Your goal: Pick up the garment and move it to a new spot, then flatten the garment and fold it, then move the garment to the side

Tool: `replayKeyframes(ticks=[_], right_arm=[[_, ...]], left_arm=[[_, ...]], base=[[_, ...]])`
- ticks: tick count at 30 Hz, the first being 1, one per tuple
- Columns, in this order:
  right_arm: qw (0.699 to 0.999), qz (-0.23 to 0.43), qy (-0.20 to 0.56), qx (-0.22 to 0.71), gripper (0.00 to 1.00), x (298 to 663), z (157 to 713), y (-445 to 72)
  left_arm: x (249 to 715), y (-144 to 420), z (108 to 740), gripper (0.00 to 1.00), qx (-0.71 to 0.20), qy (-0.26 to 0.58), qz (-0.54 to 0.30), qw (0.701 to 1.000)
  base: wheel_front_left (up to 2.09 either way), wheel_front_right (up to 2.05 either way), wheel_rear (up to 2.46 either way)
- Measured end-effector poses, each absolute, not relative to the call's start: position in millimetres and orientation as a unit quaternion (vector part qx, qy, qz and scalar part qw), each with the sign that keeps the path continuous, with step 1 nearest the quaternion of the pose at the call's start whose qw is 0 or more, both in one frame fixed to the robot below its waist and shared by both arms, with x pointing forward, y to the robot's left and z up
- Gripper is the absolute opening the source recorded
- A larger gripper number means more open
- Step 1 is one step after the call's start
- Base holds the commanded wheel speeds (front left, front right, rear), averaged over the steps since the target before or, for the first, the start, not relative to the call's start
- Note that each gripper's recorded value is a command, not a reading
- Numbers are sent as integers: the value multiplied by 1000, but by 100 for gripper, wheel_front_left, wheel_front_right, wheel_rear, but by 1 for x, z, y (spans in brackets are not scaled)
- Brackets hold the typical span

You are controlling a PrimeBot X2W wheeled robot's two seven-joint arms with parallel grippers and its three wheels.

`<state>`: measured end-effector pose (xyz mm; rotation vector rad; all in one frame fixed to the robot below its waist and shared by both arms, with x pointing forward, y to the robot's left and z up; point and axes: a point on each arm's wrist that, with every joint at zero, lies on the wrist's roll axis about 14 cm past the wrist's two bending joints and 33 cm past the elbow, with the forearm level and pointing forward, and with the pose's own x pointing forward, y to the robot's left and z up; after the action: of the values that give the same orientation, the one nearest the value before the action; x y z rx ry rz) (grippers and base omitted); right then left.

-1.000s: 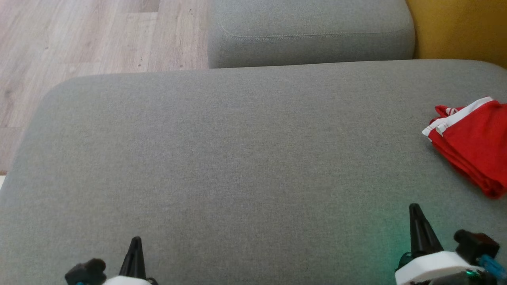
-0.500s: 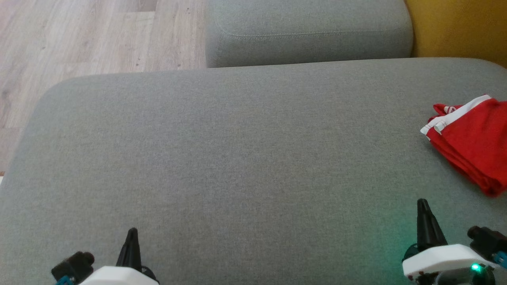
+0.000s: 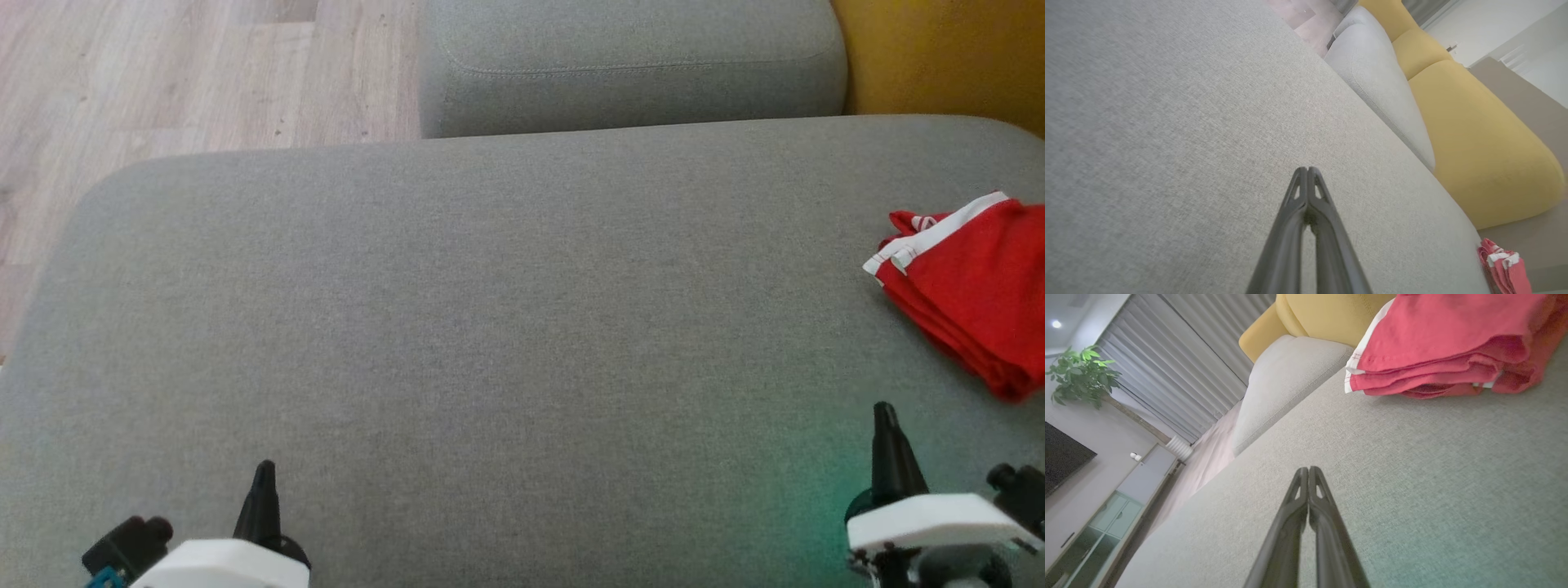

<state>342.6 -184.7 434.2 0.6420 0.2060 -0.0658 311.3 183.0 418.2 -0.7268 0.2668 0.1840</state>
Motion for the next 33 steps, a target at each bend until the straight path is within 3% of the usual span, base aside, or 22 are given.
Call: replayKeyframes(ticks=[33], right_arm=[[852,-60,73,515,0,357,449,-198]], left_arm=[[339,182,437,0,-536,105,73,834]], base=[[0,0,0]])
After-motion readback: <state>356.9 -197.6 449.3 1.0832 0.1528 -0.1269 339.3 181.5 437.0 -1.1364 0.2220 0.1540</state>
